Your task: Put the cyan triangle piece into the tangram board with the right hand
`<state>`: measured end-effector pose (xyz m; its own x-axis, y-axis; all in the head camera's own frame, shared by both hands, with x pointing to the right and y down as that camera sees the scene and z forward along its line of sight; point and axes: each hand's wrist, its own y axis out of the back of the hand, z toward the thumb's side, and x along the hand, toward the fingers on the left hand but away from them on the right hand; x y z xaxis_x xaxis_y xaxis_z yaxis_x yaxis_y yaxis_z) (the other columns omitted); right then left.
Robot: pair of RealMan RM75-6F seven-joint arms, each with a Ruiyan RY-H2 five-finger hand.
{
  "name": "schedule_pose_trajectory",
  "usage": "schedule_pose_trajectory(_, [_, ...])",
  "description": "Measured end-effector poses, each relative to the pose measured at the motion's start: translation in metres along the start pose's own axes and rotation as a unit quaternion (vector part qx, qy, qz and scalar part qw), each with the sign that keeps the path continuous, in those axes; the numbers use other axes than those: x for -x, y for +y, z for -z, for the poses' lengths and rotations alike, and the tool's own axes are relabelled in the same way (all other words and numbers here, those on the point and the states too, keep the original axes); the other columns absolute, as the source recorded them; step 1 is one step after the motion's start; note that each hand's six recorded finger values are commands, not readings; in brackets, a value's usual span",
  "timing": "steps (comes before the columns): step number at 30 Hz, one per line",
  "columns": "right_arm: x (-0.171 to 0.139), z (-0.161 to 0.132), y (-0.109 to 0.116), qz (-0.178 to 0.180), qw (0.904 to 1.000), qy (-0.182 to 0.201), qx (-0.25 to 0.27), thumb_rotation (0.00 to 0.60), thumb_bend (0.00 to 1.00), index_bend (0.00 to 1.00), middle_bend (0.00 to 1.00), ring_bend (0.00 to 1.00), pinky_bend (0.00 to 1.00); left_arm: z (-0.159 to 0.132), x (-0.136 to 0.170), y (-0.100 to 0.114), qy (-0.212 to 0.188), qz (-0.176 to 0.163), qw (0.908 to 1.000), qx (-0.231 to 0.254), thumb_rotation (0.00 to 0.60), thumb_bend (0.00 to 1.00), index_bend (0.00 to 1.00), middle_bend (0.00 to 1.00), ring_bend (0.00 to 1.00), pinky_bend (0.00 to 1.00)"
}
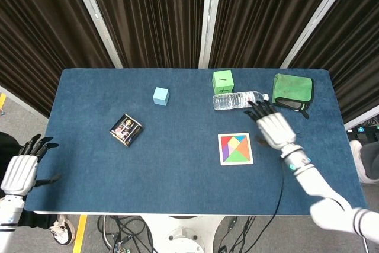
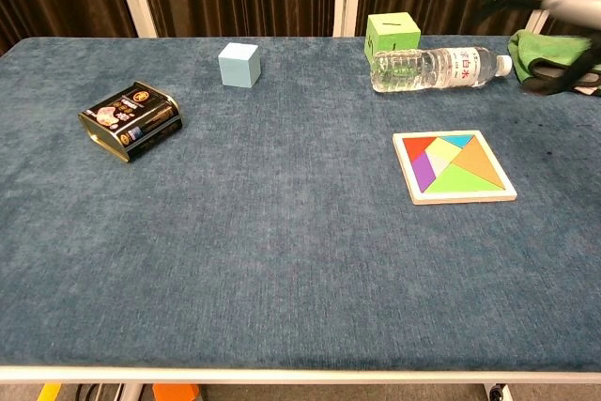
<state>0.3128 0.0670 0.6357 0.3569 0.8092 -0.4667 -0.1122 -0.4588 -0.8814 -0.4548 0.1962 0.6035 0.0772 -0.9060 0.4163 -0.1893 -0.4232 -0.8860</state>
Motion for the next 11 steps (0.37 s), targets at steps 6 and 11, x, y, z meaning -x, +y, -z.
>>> schedule_pose_trajectory(6, [-0.086, 0.043, 0.015, 0.092, 0.9917, -0.089, -0.013, 0.600, 0.15, 0.00, 0.00, 0.00, 0.00, -0.008, -0.002, 0.002, -0.012, -0.001, 0.9999, -0.004, 0.600, 0.07, 0.26, 0.15, 0.04, 0.15])
schedule_pose_trajectory(11, [-0.165, 0.067, 0.002, 0.111, 0.9801, -0.164, -0.008, 0.600, 0.15, 0.00, 0.00, 0.00, 0.00, -0.012, -0.004, 0.004, -0.016, -0.005, 0.9998, -0.008, 0.600, 0.07, 0.26, 0.15, 0.04, 0.15])
